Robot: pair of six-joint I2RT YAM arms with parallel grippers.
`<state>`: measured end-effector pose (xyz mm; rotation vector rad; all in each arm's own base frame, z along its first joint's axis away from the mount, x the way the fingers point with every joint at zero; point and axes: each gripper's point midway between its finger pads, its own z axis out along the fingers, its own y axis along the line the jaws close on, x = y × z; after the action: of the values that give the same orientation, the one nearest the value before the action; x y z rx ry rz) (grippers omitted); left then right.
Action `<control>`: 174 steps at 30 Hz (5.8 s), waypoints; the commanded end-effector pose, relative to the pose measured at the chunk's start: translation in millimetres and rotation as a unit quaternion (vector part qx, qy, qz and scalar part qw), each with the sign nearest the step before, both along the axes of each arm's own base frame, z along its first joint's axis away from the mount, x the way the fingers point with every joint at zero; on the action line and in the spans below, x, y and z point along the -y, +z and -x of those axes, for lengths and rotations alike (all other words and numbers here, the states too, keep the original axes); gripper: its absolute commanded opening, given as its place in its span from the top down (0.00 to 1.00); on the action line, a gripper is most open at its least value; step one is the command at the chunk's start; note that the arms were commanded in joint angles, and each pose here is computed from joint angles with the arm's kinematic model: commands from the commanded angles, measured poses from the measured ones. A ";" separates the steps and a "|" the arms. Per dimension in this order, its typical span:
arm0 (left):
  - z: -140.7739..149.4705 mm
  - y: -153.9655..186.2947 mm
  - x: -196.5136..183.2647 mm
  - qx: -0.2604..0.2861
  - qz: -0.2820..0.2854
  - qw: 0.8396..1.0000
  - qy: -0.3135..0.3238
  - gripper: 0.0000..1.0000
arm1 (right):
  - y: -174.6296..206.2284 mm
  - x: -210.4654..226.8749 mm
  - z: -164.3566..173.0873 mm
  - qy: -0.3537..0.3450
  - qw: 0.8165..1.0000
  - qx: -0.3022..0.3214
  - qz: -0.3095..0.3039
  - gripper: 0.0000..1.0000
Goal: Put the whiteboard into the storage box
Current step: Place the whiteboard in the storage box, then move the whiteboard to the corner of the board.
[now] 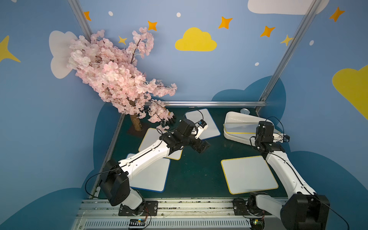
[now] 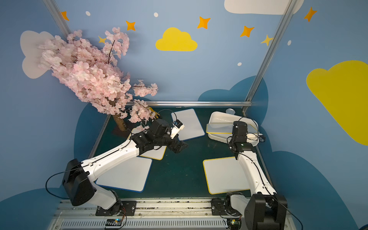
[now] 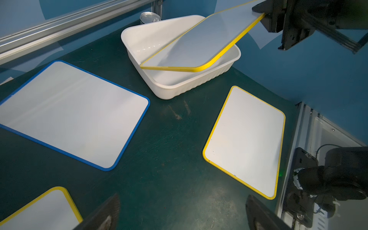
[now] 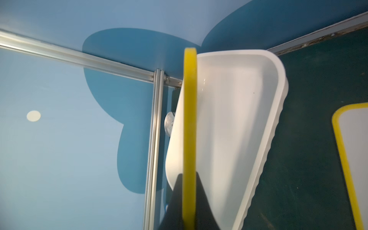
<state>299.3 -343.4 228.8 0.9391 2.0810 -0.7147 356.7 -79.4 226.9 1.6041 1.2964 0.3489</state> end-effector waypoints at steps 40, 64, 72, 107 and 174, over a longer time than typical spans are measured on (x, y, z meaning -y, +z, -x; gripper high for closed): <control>-26.4 -1.0 -8.6 -0.050 0.055 0.997 0.030 0.00 | -73.5 28.4 -88.1 -0.120 0.988 0.003 -0.099 1.00; -38.5 4.5 -26.1 -0.049 0.049 0.996 0.060 0.00 | -108.8 6.3 -116.6 0.045 0.968 -0.123 -0.214 0.34; -42.9 -7.1 -29.8 -0.056 0.025 0.996 0.072 0.00 | -116.6 -11.0 -117.9 0.090 0.951 -0.157 -0.250 0.23; -67.3 -55.8 -50.5 -0.131 -0.059 0.977 0.155 0.00 | -110.6 -36.3 -82.7 0.188 0.884 -0.327 -0.275 0.11; -121.4 -39.0 -151.6 -0.202 -0.005 0.926 0.318 0.00 | -205.0 -370.4 93.3 0.707 0.642 -0.283 0.096 0.13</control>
<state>420.0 -197.9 167.7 0.0799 2.5986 -0.5543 276.5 258.3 35.8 0.1661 2.7329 0.4617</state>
